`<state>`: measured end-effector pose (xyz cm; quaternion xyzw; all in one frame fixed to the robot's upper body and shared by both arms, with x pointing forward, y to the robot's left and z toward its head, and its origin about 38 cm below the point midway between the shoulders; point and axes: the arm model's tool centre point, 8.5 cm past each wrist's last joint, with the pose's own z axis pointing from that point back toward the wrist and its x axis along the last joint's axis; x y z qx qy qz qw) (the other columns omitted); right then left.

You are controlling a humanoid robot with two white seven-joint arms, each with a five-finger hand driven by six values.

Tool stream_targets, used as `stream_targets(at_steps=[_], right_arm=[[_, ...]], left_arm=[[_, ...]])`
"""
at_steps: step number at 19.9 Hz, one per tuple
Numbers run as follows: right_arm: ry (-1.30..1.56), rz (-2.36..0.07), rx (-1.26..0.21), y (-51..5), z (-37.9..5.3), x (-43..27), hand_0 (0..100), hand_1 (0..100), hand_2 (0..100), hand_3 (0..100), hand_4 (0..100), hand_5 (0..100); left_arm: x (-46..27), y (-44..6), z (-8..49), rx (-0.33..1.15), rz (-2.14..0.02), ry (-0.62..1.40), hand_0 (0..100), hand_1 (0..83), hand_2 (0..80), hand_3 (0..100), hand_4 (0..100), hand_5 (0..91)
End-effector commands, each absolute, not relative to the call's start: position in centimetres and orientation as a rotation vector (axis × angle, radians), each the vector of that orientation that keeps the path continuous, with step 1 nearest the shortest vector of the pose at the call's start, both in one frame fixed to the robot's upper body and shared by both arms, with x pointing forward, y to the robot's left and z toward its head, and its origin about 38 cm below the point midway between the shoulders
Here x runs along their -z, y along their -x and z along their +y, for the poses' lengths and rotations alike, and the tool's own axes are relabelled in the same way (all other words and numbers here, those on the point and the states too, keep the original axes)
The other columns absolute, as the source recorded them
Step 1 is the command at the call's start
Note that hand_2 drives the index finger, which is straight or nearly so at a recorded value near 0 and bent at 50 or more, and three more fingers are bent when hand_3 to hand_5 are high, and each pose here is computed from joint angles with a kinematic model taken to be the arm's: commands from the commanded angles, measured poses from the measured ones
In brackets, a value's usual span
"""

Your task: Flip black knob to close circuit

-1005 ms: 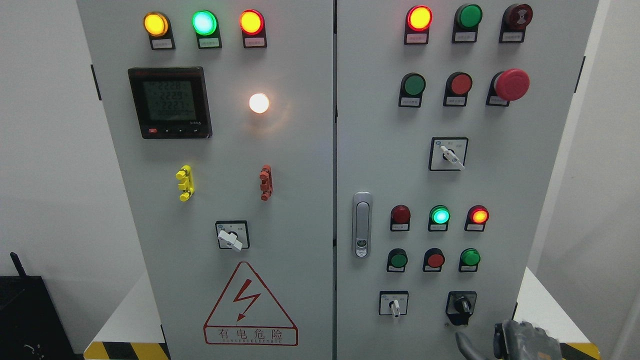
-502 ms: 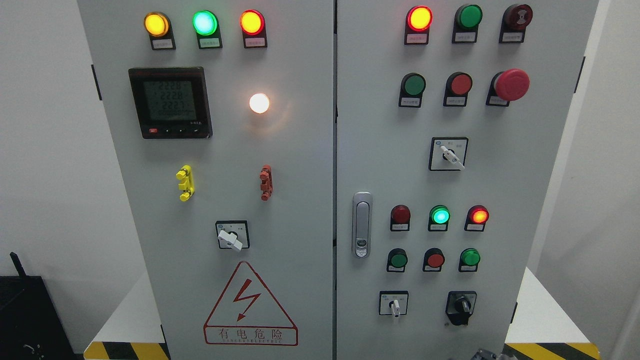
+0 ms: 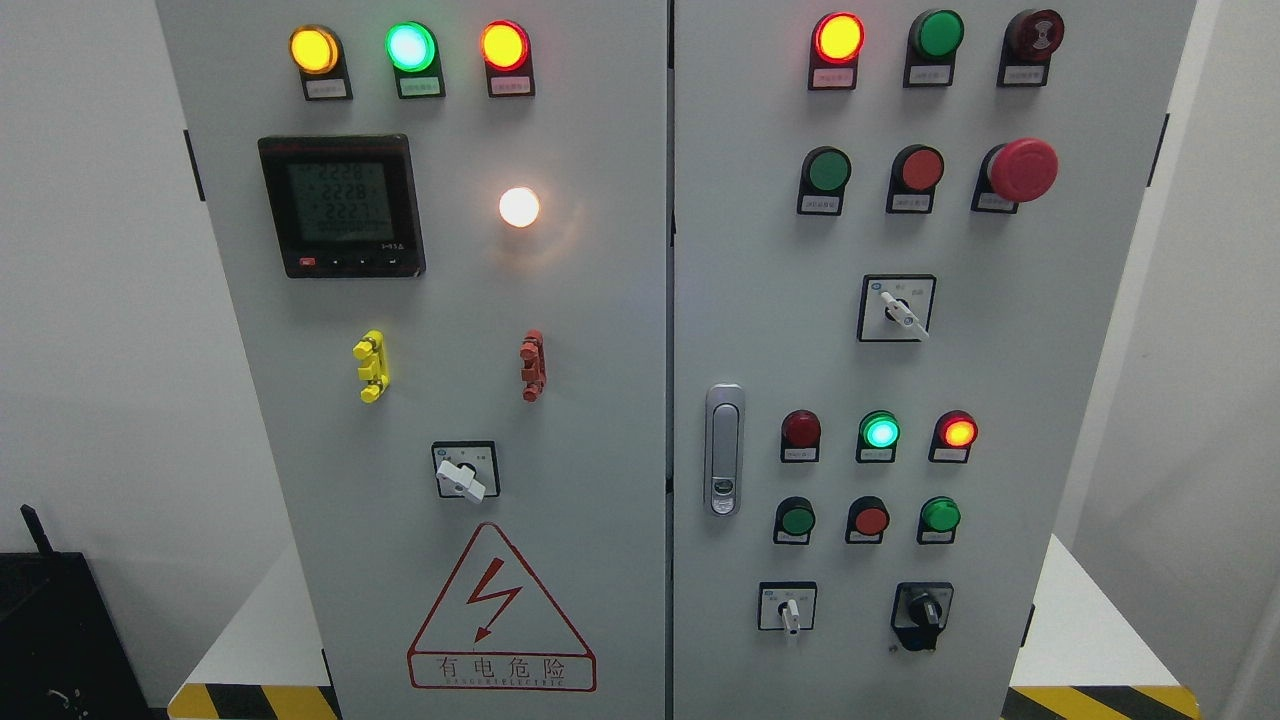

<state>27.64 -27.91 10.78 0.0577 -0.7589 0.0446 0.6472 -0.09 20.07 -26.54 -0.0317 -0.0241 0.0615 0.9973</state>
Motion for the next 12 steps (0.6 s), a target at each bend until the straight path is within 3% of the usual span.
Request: stream_targets(at_steps=[1, 12], right_arm=[[-0.162, -1.762, 0.008, -25.2, -29.7, -11.6, 0, 0, 0, 0, 0, 0], [-0.210, -1.734, -0.016, -24.1, -29.3, -10.9, 0, 0, 0, 0, 0, 0]], left_arm=[[26.5, 0.1, 20.1, -0.123, -0.049, 0.063, 12, 55.6, 0.0, 0, 0, 0.0], [26.5, 0.1, 20.1, -0.124, -0.049, 0.063, 12, 55.6, 0.0, 0, 0, 0.0]])
